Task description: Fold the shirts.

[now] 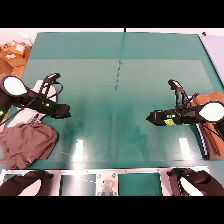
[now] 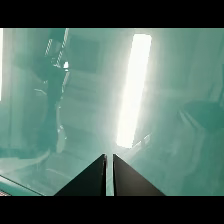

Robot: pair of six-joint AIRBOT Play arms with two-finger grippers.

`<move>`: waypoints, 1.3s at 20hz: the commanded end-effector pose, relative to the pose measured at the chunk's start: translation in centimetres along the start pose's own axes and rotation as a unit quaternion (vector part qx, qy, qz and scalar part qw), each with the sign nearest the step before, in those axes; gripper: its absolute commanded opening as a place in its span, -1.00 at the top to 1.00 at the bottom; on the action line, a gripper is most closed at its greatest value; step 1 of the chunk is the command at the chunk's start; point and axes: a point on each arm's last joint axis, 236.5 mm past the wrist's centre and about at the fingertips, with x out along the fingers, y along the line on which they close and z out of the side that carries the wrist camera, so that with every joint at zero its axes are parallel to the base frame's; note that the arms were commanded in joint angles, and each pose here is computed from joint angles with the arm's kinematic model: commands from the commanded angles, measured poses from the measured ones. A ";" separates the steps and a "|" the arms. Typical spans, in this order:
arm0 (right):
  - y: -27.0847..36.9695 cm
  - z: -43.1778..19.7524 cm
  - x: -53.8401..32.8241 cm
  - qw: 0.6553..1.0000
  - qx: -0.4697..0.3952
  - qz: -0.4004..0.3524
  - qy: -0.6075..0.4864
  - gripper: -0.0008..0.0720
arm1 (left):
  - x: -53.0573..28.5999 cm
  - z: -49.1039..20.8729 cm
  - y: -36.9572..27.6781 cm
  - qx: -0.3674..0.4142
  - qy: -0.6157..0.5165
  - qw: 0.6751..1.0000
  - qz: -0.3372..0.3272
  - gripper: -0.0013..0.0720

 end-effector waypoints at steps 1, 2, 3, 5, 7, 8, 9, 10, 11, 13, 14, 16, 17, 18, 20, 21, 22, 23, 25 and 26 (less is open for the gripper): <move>0.0 0.0 0.0 1.000 0.000 0.000 0.000 0.79 | 0.0 0.0 0.0 0.000 0.000 1.000 0.000 0.91; 0.0 0.0 0.0 1.000 0.000 0.000 0.000 0.79 | 0.0 0.0 0.0 0.000 0.000 1.000 0.000 0.91; 0.0 0.0 0.0 1.000 0.000 0.000 0.000 0.79 | 0.0 0.0 0.0 0.000 0.000 1.000 0.000 0.92; 0.0 0.0 0.0 1.000 0.000 0.000 0.000 0.79 | 0.0 0.0 0.0 0.000 0.000 1.000 0.000 0.91; 0.0 0.0 0.0 1.000 0.000 0.000 0.000 0.79 | 0.0 0.0 0.0 0.000 0.000 1.000 0.000 0.91; 0.0 0.0 0.0 1.000 0.000 0.000 0.000 0.79 | 0.0 0.0 0.0 0.000 0.000 1.000 0.000 0.91; 0.0 0.0 0.0 1.000 0.000 0.000 0.000 0.79 | 0.0 0.0 0.0 0.000 0.000 1.000 0.000 0.91; 0.0 0.0 0.0 1.000 0.000 0.000 0.000 0.79 | 0.0 0.4 -0.1 -0.002 -0.009 1.000 -0.002 0.91; 0.0 0.0 0.0 1.000 0.000 0.000 0.000 0.79 | 0.0 1.0 -0.6 -0.006 -0.021 1.000 -0.013 0.91; 0.0 0.1 0.0 1.000 0.000 0.000 -0.002 0.79 | -0.2 1.9 -2.0 -0.018 -0.039 0.998 -0.043 0.91; 0.0 0.5 0.0 1.000 0.000 0.001 -0.010 0.79 | -0.3 2.3 -2.6 -0.023 -0.048 0.997 -0.055 0.91; 0.0 0.6 0.0 1.000 0.000 0.001 -0.014 0.79 | -0.5 3.6 -3.1 -0.031 -0.075 0.994 -0.069 0.91; 0.1 0.6 0.0 1.000 0.000 0.001 -0.014 0.79 | -0.6 3.9 -3.1 -0.032 -0.081 0.994 -0.069 0.91; 0.1 0.6 0.0 1.000 0.000 0.002 -0.013 0.79 | -0.6 4.3 -3.1 -0.033 -0.089 0.993 -0.070 0.91; 0.2 0.9 0.0 1.000 0.001 0.003 -0.020 0.79 | -0.8 5.2 -2.8 -0.044 -0.109 0.991 -0.065 0.83; 0.5 1.1 0.0 1.000 0.005 0.010 -0.023 0.79 | -0.9 5.7 -2.3 -0.042 -0.121 0.990 -0.055 -0.46; 0.5 1.1 0.0 1.000 0.005 0.011 -0.023 0.79 | -1.1 6.9 -0.7 -0.037 -0.147 0.988 -0.021 -0.98; 0.5 1.3 0.1 1.000 0.006 0.011 -0.028 0.79 | -1.5 8.1 1.3 -0.022 -0.176 0.984 0.024 -1.00; 0.5 2.3 0.0 0.999 0.006 0.011 -0.049 0.79 | -3.5 10.4 6.5 0.007 -0.228 0.963 0.145 -1.00; 0.5 2.8 -0.1 0.998 0.006 0.011 -0.060 0.78 | -4.8 11.2 9.0 0.022 -0.244 0.947 0.207 -1.00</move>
